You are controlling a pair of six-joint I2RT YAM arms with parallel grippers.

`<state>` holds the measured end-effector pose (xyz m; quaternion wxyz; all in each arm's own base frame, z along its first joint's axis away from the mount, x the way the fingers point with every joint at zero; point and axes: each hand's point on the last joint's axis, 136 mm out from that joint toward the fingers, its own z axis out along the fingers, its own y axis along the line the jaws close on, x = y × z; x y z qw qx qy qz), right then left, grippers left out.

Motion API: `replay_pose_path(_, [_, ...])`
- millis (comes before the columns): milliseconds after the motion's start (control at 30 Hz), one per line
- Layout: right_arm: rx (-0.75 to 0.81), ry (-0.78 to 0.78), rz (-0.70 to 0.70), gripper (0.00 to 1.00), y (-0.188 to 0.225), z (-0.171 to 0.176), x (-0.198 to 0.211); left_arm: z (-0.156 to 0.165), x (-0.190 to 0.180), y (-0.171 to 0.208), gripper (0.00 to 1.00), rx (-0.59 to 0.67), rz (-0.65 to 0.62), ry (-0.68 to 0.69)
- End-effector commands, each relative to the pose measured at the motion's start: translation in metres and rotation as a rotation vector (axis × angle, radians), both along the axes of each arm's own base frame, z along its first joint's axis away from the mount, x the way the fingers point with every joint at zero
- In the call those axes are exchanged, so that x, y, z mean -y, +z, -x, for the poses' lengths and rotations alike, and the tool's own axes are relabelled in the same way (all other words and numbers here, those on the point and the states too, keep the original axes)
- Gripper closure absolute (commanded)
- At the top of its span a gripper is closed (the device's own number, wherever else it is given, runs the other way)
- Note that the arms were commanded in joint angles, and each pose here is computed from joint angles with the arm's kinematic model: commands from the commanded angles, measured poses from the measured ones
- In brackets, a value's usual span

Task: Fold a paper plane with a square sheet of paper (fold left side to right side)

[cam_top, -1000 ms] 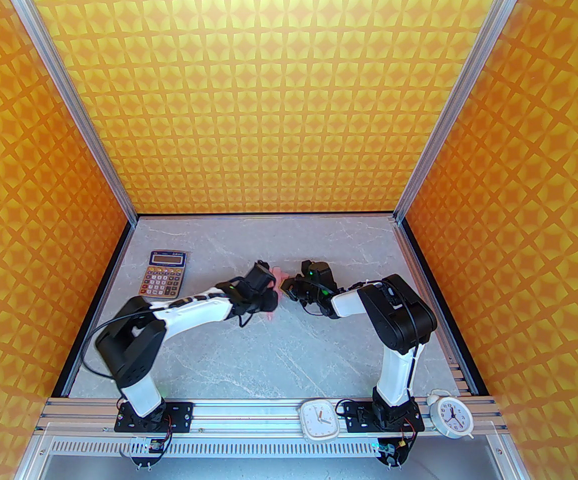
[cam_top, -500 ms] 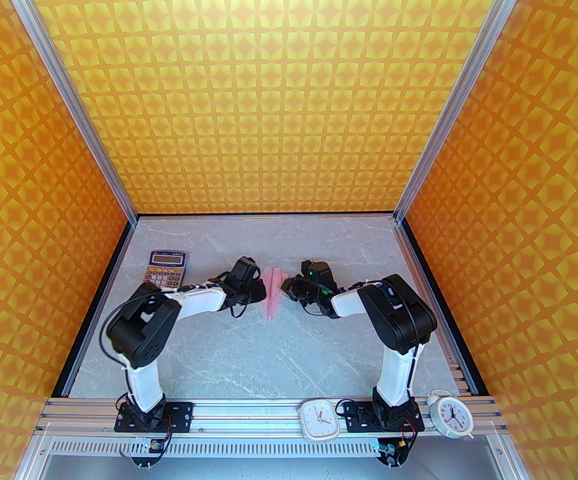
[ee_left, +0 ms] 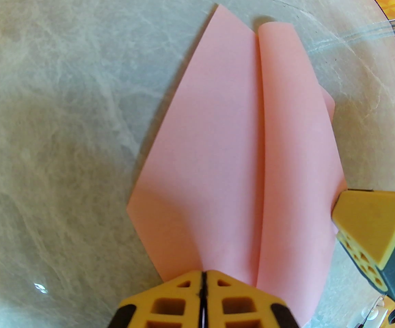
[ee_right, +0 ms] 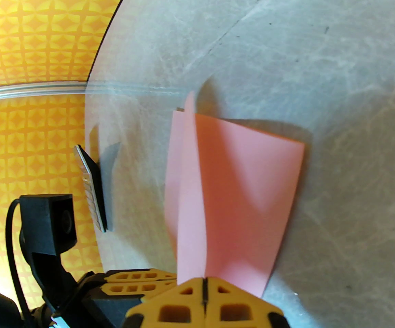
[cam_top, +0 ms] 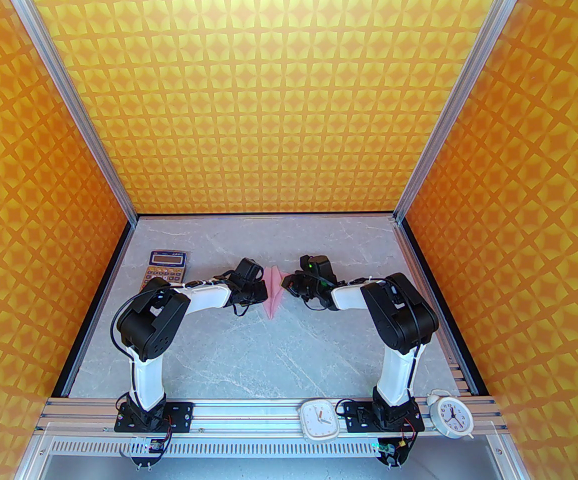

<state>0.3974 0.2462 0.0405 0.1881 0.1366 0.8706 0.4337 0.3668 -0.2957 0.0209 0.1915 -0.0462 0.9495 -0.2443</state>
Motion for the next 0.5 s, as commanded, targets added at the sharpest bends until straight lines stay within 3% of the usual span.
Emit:
replay_pose_path(0, [0.008,0.037,0.027,1.0,0.004,-0.001,0.001,0.013,-0.014,-0.026,0.92,-0.081,-0.084,0.013])
replay_pose_path(467, [-0.017,0.046,0.082,1.0,-0.01,-0.005,0.006,0.012,-0.012,-0.024,0.92,-0.075,-0.082,0.009])
